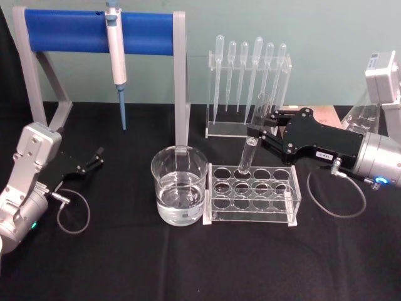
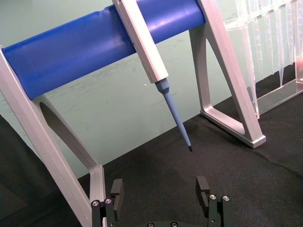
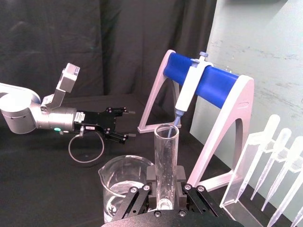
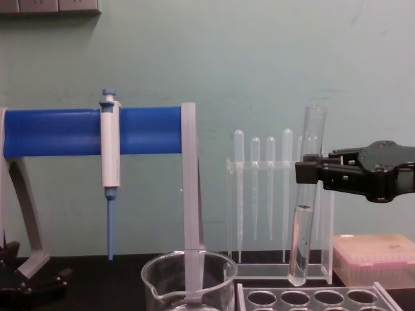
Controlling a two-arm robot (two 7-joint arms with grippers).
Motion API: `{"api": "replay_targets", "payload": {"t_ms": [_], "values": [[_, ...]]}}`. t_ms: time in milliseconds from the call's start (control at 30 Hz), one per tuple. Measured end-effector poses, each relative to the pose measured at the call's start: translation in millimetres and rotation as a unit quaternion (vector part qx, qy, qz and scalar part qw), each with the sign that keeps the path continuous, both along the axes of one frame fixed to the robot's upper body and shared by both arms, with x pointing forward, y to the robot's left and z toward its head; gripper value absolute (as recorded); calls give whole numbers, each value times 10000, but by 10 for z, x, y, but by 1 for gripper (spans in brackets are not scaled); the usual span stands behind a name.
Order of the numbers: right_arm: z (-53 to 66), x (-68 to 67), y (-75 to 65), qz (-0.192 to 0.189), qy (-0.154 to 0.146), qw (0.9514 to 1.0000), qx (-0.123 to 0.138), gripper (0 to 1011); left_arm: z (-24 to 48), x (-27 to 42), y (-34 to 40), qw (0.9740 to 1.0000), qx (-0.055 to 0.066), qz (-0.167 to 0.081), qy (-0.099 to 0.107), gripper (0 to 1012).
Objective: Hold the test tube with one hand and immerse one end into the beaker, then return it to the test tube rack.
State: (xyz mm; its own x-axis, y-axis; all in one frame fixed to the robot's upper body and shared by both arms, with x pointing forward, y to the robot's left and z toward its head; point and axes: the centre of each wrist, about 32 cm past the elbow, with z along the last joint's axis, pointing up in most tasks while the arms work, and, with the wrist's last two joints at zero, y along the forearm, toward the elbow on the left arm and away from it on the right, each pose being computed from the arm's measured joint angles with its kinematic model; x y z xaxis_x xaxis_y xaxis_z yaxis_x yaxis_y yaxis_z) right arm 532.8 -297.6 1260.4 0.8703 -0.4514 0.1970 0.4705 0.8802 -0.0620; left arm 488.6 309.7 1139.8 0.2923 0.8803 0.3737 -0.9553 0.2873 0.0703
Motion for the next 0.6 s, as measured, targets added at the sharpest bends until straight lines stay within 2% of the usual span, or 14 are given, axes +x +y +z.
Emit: {"api": "replay_targets", "payload": {"t_ms": [600], "values": [[0,0,0,0,0,10000,0,225,0,0,0,10000,0,0,0,1000]]}}
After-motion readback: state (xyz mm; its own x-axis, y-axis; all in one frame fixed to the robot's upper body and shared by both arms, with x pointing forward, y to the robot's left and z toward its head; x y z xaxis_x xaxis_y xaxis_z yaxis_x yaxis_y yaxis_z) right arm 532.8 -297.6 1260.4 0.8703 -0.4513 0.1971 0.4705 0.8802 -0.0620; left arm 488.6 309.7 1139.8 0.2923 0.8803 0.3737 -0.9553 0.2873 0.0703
